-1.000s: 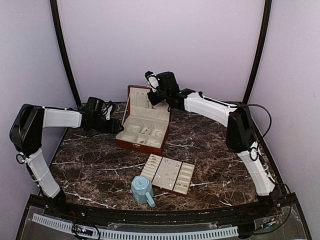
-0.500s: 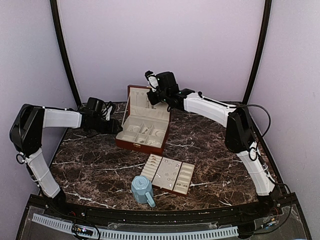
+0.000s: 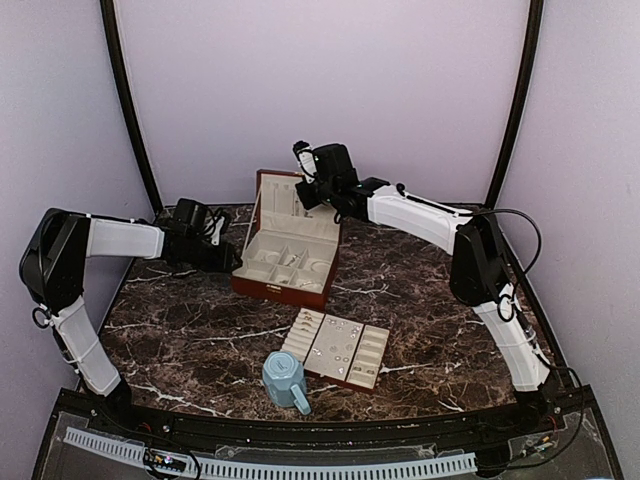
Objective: Organize the mixed jewelry
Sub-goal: Hold the jewelry box at the center of the board, then hang the necklace on the necklace hanger.
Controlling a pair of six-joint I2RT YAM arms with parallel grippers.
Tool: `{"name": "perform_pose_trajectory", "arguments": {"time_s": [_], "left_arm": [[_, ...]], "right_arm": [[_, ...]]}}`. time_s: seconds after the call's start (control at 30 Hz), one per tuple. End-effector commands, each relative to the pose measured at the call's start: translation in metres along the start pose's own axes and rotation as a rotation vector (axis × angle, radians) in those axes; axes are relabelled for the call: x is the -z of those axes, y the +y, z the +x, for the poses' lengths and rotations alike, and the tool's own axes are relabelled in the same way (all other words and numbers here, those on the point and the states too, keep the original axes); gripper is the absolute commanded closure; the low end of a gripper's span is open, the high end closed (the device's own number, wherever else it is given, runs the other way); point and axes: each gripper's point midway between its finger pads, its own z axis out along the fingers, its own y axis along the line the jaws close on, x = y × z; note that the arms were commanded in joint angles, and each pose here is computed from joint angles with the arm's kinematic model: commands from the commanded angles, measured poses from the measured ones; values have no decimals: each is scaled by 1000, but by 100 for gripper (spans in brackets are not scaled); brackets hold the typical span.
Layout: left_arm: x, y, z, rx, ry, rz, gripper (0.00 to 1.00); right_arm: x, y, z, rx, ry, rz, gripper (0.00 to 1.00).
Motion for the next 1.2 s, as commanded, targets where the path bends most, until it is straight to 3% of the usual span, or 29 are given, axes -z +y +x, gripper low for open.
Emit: {"name": "perform_pose_trajectory", "arguments": {"time_s": [0.0, 0.47, 0.73, 1.17], "left_arm": [[1, 3, 8, 2, 21, -10, 62], [-1, 4, 12, 5, 28, -15, 67], [-2, 8, 15, 11, 36, -32, 63], [-4, 4, 25, 23, 62, -3, 82]], "right_arm": [[2, -24, -15, -48, -49, 85, 100], [4, -4, -26, -46, -91, -41, 100], [5, 0, -30, -43, -106, -63, 100], [0, -5, -29, -43, -105, -33, 100]]}}
